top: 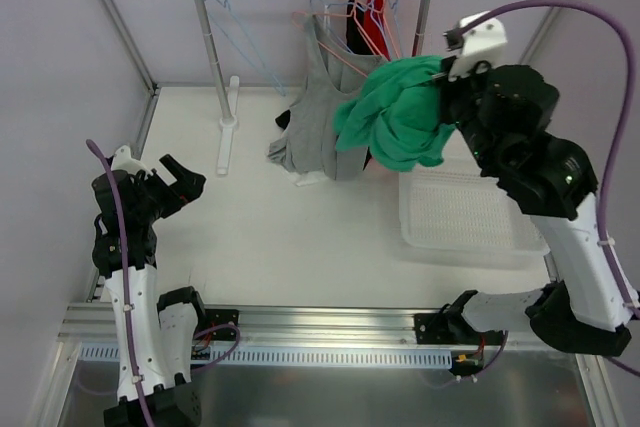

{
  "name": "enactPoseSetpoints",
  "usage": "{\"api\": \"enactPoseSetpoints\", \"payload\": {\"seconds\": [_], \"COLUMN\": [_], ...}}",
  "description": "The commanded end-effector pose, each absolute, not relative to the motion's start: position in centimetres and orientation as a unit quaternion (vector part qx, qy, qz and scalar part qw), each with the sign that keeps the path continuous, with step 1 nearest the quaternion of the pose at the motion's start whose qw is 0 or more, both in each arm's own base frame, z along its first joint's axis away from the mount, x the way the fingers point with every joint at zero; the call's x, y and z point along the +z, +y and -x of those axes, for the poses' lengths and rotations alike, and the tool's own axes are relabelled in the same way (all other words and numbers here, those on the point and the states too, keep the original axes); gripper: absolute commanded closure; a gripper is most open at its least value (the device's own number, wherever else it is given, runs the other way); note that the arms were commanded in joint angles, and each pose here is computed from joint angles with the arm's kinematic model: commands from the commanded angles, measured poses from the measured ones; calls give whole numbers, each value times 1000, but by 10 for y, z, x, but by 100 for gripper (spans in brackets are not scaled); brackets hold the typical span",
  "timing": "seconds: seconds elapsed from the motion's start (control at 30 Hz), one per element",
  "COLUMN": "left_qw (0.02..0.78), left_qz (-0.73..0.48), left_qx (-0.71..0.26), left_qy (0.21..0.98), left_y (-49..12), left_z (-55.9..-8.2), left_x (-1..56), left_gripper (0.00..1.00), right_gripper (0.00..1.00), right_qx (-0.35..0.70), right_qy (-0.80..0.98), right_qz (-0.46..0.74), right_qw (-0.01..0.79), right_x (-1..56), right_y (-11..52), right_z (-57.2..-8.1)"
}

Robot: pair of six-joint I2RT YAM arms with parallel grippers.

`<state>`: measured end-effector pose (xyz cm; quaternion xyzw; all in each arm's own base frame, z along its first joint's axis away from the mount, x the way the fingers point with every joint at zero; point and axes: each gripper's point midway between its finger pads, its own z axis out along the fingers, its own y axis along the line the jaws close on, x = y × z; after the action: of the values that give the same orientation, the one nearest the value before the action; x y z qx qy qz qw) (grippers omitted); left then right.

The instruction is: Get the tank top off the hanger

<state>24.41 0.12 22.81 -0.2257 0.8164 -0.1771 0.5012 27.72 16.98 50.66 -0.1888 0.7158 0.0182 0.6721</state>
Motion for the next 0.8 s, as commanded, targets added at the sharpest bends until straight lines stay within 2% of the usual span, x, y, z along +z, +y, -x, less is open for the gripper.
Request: {"api": "enactPoseSetpoints", "payload": {"seconds": [0.0, 0.13, 0.47, 0.77], "left_qw": [521, 518, 513, 509], "left_qz": [205, 201, 190, 181], "left_qx": [-163, -165, -168, -172], "left_qy": [812, 815, 820, 824], "left_y": [2, -1, -7, -12], "left_z": [-244, -244, -244, -244], "left_x": [241, 240, 240, 239], "left_gripper": [1, 1, 1, 1], "right_gripper": [100, 100, 100, 100], "right_qx": [-53, -39, -88, -51], "right_qy": [722, 735, 779, 812], "right_qz": [94, 48, -116, -144], "right_qw": [684, 675, 611, 563], "right_x": [514, 491, 401, 328], "right_y": [85, 48, -40, -45], "right_z": [-272, -260, -270, -308]}}
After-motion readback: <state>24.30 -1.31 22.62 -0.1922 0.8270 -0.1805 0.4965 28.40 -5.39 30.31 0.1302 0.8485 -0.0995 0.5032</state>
